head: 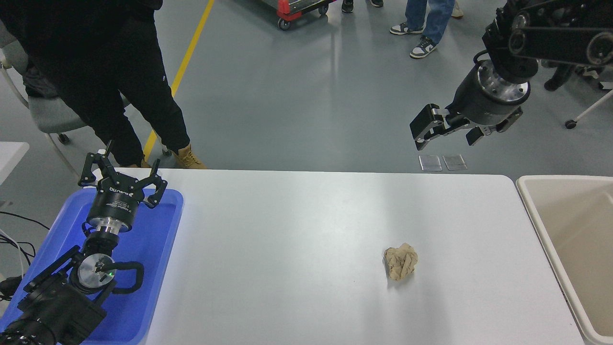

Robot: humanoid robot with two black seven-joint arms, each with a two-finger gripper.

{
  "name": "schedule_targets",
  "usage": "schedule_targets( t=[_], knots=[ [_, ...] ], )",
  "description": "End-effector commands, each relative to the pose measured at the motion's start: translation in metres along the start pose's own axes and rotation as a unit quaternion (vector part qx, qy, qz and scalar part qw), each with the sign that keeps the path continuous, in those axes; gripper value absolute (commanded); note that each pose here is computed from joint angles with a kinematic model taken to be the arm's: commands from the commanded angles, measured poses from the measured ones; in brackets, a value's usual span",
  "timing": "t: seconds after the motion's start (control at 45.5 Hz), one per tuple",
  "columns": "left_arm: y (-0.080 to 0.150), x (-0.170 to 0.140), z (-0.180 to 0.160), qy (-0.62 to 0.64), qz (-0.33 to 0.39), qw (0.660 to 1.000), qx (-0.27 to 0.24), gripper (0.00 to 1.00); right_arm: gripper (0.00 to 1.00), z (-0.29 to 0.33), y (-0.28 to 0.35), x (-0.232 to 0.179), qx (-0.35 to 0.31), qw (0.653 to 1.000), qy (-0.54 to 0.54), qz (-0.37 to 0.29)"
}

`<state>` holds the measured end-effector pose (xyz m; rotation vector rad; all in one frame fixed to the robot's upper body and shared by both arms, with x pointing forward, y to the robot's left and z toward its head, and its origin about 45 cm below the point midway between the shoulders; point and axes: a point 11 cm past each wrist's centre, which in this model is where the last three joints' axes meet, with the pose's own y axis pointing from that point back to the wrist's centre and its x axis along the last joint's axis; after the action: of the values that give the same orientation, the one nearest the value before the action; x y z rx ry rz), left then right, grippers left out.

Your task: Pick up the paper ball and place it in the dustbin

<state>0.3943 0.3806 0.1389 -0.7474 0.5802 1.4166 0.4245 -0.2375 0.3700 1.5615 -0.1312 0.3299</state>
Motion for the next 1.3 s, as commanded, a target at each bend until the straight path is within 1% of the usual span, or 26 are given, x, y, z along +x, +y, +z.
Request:
schedule_targets(
  t=[0.0,0.396,0.593,0.791,0.945,1.077,1.275],
  knots=[
    [0.000,0.000,0.001,0.000,0.000,1.000,0.000,1.00,1.00,0.002,-0.007,-0.002,0.000,1.000,-0.003,-0.006],
    [0.000,0.000,0.001,-0.001,-0.001,1.000,0.000,1.00,1.00,-0.003,-0.013,-0.003,0.020,1.000,-0.013,-0.009],
    [0.000,0.000,0.000,0.000,-0.001,1.000,0.000,1.00,1.00,0.005,-0.019,-0.008,0.006,1.000,-0.014,-0.019],
    [0.000,0.000,0.000,-0.001,-0.001,1.000,0.000,1.00,1.00,0.010,-0.068,-0.041,0.017,0.996,-0.028,-0.080],
    [0.000,0.000,0.000,-0.001,-0.001,1.000,0.000,1.00,1.00,0.002,-0.111,-0.071,0.038,0.990,-0.034,-0.128],
    [0.000,0.000,0.000,0.000,0.000,1.000,0.000,1.00,1.00,0.002,-0.154,-0.079,0.041,0.994,-0.050,-0.089],
    [0.000,0.000,0.001,-0.001,-0.001,1.000,0.000,1.00,1.00,0.008,-0.197,-0.095,0.030,0.996,-0.064,-0.059]
  ],
)
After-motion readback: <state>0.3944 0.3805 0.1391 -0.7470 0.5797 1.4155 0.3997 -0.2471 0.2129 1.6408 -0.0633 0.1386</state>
